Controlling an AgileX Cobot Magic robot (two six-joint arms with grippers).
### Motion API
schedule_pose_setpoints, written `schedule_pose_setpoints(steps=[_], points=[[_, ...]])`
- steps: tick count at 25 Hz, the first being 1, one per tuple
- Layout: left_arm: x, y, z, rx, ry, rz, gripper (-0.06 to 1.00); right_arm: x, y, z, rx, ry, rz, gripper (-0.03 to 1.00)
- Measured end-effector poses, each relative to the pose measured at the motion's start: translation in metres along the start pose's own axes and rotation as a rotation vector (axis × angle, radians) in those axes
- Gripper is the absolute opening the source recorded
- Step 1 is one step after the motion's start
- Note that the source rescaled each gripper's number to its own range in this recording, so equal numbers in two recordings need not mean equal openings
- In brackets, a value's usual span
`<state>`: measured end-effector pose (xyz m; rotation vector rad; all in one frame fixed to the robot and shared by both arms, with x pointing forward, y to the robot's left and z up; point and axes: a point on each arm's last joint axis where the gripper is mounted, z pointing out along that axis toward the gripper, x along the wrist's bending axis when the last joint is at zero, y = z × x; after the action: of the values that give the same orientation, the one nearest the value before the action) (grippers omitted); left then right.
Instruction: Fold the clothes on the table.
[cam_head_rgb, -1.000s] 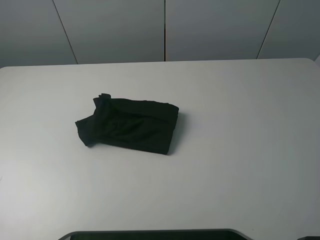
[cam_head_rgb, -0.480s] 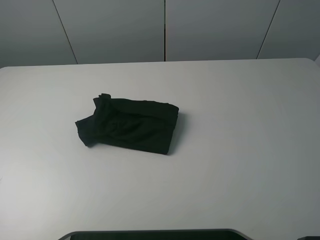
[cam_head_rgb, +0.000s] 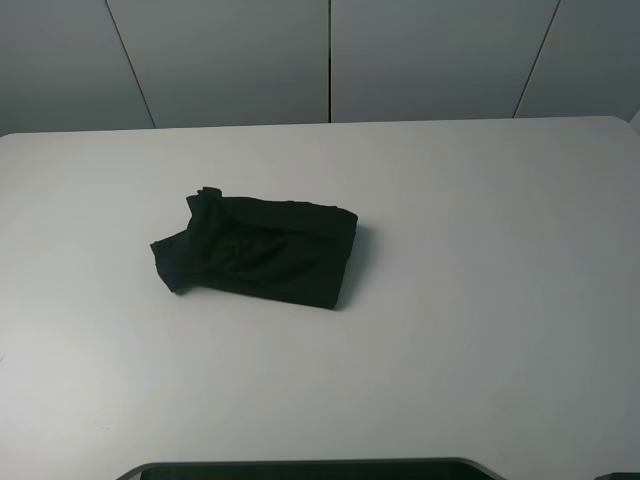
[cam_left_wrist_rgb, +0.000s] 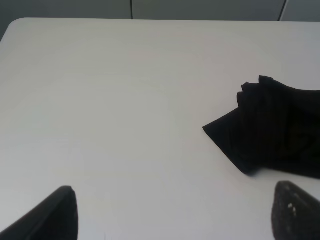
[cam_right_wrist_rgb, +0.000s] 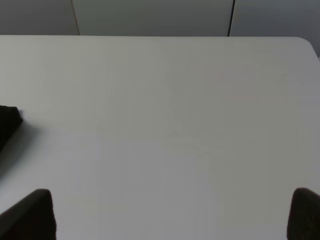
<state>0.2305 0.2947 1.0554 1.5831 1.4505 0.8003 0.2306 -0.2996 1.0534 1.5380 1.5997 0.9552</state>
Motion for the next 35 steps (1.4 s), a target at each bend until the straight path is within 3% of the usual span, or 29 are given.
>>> schedule_pose_setpoints(steps=[11,35], points=[[0.0,0.0,0.0,0.0,0.0,0.021,1.0,0.0039,0.0,-0.0001,-0.001,0.043,-0.053,1.0],[0.0002,0.0,0.0,0.0,0.002,0.031,1.0,0.0041,0.0,-0.0002,-0.001,0.045,-0.05,1.0]])
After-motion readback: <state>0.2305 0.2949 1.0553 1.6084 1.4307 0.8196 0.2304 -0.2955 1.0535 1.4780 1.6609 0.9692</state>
